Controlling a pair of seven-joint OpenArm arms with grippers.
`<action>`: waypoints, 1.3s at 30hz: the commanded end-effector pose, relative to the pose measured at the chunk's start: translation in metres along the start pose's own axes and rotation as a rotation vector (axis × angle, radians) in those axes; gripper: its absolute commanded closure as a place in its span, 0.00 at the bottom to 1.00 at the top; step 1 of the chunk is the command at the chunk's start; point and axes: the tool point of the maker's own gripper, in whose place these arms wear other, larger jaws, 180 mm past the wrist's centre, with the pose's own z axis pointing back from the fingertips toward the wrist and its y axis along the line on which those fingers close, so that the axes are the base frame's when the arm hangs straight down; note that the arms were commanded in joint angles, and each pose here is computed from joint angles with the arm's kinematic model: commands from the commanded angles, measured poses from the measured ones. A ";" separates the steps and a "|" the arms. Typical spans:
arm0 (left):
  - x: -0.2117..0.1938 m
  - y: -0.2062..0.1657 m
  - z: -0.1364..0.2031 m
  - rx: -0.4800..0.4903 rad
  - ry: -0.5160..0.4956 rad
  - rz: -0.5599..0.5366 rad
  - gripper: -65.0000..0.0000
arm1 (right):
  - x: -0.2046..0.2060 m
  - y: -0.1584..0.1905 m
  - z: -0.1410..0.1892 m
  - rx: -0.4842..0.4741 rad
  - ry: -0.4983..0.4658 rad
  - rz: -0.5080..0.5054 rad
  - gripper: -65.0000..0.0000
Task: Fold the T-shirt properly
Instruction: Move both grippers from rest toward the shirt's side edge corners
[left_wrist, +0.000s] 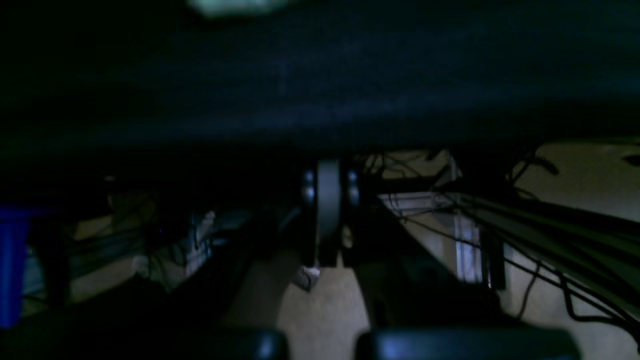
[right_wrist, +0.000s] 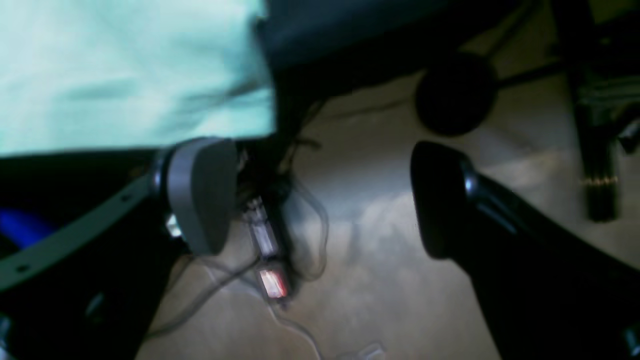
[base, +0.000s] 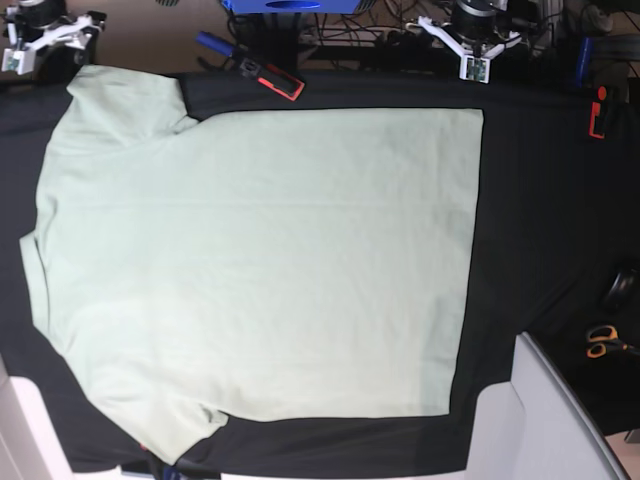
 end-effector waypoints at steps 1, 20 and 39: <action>0.027 0.005 0.001 0.011 -0.102 -0.004 1.00 | 0.024 -0.009 0.007 -0.013 -0.078 0.001 0.22; 0.090 0.054 -0.016 0.117 -0.244 -0.020 1.00 | 0.106 0.052 -0.015 0.134 -0.235 0.053 0.22; 0.128 0.070 -0.022 0.158 -0.325 -0.008 1.00 | 0.075 0.015 -0.046 0.048 -0.008 -0.213 0.22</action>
